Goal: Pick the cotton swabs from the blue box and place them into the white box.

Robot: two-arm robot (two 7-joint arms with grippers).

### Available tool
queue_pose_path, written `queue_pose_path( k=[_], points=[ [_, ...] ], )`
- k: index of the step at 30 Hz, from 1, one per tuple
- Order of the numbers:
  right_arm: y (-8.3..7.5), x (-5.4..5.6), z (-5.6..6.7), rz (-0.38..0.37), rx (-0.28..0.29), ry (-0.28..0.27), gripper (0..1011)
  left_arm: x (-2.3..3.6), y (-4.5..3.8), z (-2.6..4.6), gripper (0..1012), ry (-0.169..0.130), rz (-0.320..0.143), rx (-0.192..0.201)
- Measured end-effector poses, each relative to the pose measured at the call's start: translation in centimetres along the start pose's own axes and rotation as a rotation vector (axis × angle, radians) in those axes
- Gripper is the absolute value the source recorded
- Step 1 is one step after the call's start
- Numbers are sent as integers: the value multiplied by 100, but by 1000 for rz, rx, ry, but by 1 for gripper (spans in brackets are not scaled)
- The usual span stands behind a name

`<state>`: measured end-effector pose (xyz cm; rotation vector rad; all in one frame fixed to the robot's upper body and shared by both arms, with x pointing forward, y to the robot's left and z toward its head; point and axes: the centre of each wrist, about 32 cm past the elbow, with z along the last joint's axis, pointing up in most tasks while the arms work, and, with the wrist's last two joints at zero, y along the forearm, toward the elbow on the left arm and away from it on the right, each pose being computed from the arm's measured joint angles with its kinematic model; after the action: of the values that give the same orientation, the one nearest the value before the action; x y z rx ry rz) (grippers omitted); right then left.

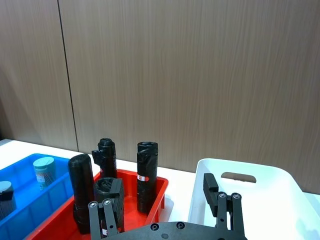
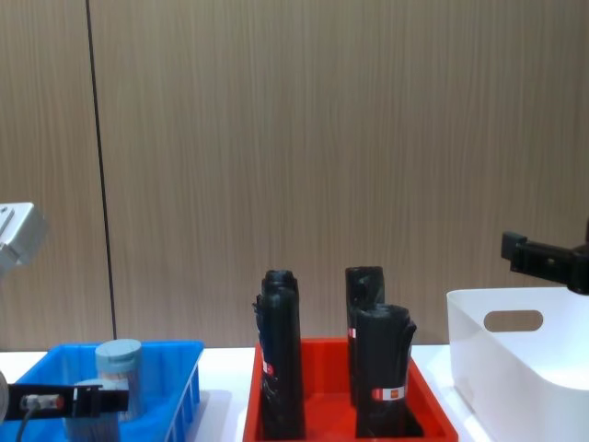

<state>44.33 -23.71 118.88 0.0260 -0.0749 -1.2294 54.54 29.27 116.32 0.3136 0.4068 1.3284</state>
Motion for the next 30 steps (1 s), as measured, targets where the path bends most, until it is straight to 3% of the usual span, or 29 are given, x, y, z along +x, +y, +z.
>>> queue_pose_path(
  k=[8,17,19,26,30],
  points=[
    [0,0,0,0,0,0,1002,-27,72,27,671,-23,-9,-49],
    [0,0,0,0,0,0,1002,-61,231,100,671,-69,-26,-138],
    [0,0,0,0,0,0,1001,-70,302,134,670,-92,-41,-174],
    [0,0,0,0,0,0,1002,-76,448,209,671,-146,-91,-237],
    [0,0,0,0,0,0,1002,-69,555,271,671,-188,-148,-276]
  ],
)
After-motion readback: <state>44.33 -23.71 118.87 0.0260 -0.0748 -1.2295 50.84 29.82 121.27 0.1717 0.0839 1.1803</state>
